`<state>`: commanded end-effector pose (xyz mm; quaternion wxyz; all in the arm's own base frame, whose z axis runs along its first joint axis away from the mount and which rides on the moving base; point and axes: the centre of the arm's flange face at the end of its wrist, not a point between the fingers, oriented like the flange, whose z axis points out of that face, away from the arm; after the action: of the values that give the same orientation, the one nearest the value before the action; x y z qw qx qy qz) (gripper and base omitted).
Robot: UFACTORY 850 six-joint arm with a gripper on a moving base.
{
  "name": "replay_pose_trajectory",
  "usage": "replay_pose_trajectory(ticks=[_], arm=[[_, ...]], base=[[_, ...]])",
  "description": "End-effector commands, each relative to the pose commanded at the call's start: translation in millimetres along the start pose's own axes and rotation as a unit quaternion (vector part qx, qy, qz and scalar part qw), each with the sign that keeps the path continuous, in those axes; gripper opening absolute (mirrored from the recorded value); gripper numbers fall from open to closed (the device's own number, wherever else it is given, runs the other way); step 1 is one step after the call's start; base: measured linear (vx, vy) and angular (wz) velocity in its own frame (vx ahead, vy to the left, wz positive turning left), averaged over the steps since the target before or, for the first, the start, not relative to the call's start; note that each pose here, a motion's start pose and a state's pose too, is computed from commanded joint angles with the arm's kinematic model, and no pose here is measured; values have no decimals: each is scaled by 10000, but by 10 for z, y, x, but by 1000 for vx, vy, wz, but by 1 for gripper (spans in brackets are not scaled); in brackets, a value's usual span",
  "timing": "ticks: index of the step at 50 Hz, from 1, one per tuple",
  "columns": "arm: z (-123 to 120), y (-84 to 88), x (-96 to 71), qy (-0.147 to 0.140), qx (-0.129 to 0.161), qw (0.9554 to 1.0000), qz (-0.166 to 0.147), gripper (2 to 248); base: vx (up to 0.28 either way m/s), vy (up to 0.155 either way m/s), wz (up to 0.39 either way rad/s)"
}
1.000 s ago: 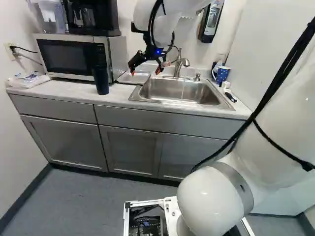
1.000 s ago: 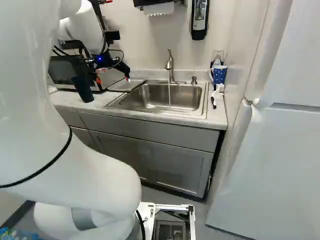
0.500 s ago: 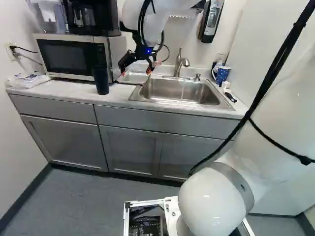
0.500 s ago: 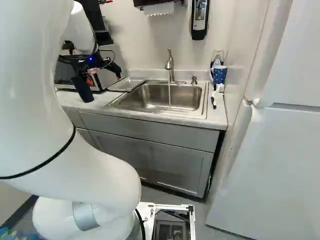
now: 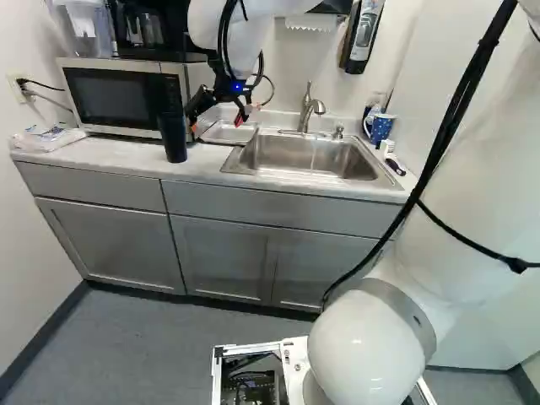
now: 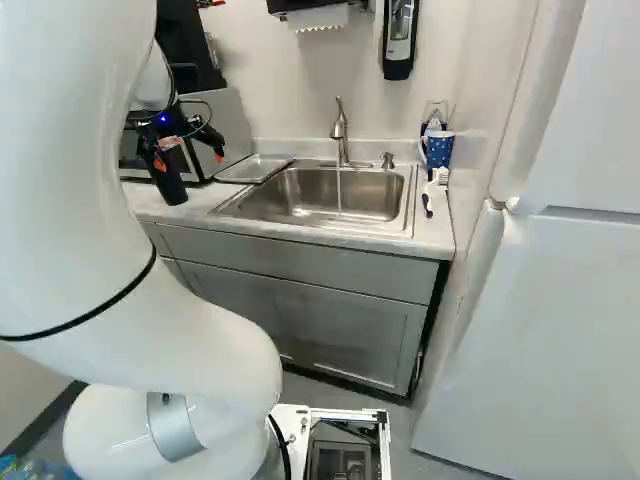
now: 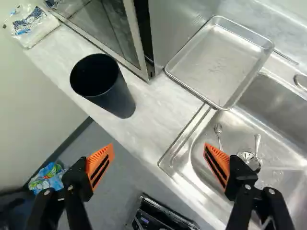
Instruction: Rinse the cup and place it in the tray
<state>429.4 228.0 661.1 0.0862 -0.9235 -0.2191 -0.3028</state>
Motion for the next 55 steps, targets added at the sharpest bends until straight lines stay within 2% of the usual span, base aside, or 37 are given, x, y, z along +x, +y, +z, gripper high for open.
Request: replay_pose_trajectory(ticks=[27,55], arm=[[107,-436,130,-13,257,9991,-345,247],[399,-502,90,-188,277,9987,-391,247]], base=[[0,0,0],[0,0,0]])
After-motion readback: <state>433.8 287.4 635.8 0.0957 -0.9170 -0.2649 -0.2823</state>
